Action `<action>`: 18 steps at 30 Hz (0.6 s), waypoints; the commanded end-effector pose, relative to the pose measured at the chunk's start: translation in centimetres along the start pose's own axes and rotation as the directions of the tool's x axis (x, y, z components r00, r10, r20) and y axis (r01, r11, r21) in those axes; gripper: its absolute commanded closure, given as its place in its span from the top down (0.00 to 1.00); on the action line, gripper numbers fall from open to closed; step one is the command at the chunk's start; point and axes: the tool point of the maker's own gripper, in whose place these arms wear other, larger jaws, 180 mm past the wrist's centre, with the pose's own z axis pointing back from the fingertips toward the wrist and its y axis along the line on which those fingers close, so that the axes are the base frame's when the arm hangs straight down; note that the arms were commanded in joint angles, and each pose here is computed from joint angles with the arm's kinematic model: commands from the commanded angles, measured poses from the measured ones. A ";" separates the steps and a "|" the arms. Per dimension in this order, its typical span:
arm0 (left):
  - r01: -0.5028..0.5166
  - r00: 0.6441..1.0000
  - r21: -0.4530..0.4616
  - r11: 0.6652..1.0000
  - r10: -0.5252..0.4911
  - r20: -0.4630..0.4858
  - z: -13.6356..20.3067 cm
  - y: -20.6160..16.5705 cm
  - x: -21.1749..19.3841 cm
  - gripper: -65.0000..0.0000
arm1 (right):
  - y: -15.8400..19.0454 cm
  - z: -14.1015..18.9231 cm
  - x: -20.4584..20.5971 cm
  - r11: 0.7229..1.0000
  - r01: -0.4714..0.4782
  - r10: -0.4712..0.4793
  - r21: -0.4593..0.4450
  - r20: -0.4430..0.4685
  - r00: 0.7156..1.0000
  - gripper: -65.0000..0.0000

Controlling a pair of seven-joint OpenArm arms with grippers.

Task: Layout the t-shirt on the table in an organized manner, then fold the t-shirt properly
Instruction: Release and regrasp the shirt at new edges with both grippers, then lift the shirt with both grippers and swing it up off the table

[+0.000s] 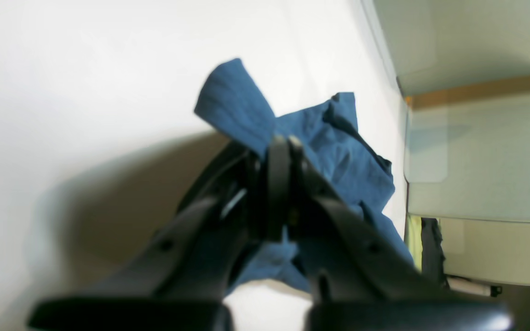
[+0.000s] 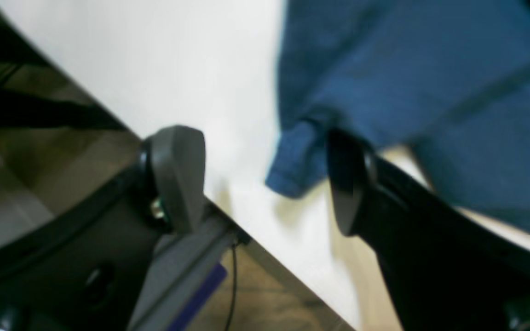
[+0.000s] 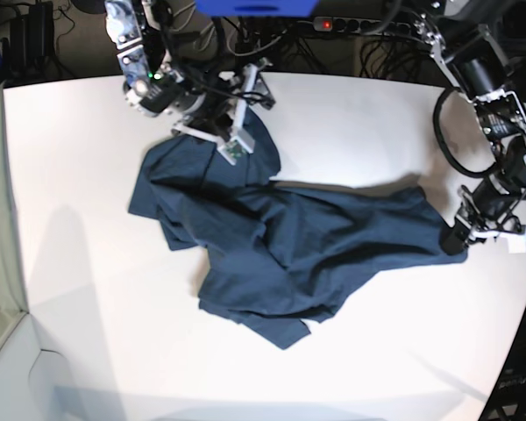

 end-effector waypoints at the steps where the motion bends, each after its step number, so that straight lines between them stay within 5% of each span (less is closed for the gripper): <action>1: 0.014 0.999 -0.041 0.999 -0.012 0.050 0.3 -1.4 2.0 0.00 | 0.4 -0.1 0.7 1.000 -0.005 0.005 0.013 0.028 1.000 0.66; 7: 0.037 0.997 -0.026 0.999 -0.035 0.063 0.9 -1.1 3.2 0.00 | 0.5 -1.6 -0.7 0.999 0.001 -0.001 0.036 0.002 1.000 0.57; 9: 0.042 0.997 -0.024 0.999 -0.040 0.066 1.0 -1.1 3.4 0.00 | -0.1 -1.4 -1.1 1.000 -0.009 0.009 0.026 -0.009 1.000 0.44; 13: 0.033 0.992 -0.032 0.999 -0.029 0.124 2.1 -1.0 5.9 0.00 | -1.0 -1.2 -1.3 1.000 -0.009 0.009 0.002 -0.015 1.000 0.02; 18: 0.053 0.986 -0.024 0.998 -0.048 0.159 3.1 -1.0 8.0 0.00 | -4.3 -0.3 -1.7 0.997 0.022 -0.024 -0.072 -0.022 0.999 0.00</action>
